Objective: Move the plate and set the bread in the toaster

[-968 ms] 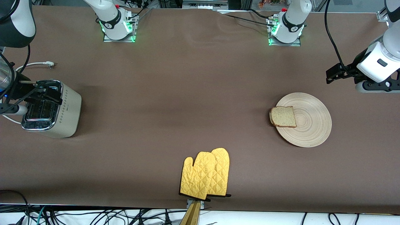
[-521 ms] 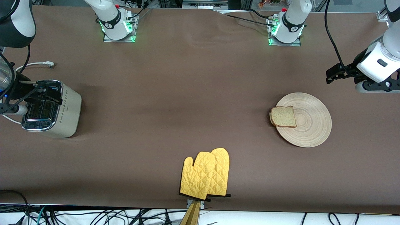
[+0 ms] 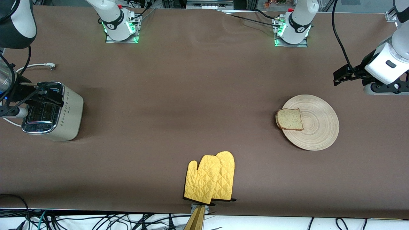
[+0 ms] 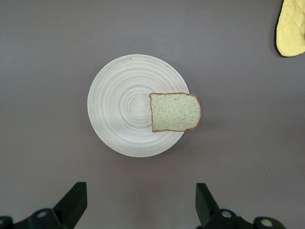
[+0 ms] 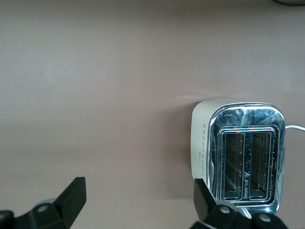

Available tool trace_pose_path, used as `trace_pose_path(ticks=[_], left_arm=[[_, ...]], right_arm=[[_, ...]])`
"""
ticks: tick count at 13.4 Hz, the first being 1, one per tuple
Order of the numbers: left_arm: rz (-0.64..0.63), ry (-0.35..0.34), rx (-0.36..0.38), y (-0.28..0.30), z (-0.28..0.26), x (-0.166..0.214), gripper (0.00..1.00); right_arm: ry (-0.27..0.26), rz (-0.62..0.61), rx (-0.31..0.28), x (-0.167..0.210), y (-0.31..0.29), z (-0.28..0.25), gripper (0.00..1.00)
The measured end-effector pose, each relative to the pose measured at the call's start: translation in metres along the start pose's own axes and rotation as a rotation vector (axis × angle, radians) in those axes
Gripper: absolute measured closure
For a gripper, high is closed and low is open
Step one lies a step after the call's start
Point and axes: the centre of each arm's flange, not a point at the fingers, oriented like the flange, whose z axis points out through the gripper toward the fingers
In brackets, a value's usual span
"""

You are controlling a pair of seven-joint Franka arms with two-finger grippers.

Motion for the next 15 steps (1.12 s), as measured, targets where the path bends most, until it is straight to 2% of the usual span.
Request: trace_pose_path(ticks=[15], left_arm=[[-0.018,-0.016,0.0,-0.0094,0.0085,0.0056,0.0]], right_arm=[[0.0,0.0,0.0,0.0,0.0,0.0,0.0]])
